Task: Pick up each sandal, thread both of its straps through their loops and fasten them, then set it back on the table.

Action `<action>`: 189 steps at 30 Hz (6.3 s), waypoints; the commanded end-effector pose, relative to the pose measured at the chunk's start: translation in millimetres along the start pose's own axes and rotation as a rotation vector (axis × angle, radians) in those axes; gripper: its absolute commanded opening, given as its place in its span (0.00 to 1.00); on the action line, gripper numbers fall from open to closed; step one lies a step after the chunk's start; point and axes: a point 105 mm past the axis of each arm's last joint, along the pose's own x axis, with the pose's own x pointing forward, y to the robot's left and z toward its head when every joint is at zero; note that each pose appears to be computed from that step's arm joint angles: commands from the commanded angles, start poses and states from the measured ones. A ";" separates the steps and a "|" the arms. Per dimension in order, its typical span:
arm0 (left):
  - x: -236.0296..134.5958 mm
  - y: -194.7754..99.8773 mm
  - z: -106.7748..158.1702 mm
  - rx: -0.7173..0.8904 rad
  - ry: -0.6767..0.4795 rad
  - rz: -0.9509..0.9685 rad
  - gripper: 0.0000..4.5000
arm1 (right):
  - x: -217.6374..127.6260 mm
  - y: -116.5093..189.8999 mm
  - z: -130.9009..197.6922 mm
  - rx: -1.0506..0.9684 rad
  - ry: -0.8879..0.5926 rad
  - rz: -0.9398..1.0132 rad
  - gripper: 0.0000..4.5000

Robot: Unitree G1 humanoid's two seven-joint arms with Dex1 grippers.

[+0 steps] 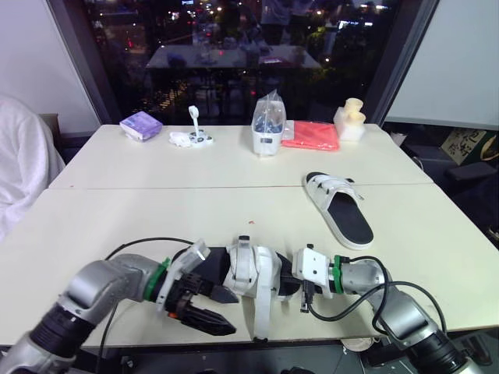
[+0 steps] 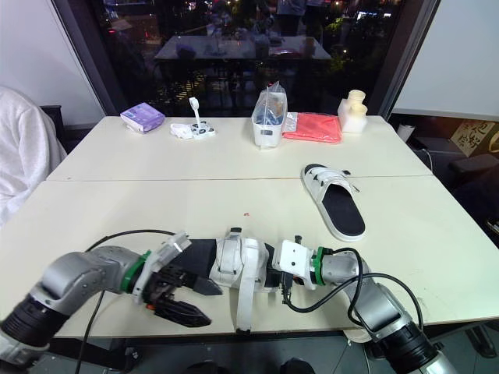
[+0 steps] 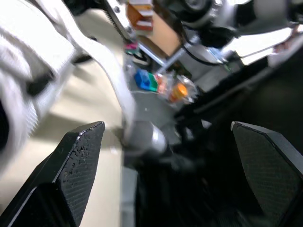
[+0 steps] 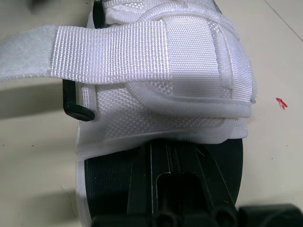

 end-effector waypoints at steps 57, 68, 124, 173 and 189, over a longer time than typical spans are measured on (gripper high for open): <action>33.9 39.2 78.4 -0.131 -0.169 -0.018 0.01 | 1.3 17.3 -15.5 0.041 0.076 0.033 0.00; 34.2 46.8 75.4 -0.140 -0.167 -0.004 0.01 | 1.8 17.7 -15.1 0.036 0.076 0.037 0.00; 30.1 48.7 80.2 -0.220 -0.109 -0.089 0.01 | -0.2 19.4 -13.4 0.039 0.082 0.033 0.00; 33.2 42.7 78.4 -0.235 -0.102 -0.127 0.01 | 1.3 20.5 -15.1 0.039 0.085 0.033 0.00; 34.6 47.9 68.4 -0.163 -0.060 -0.102 0.01 | 0.1 21.3 -13.6 0.038 0.086 0.033 0.00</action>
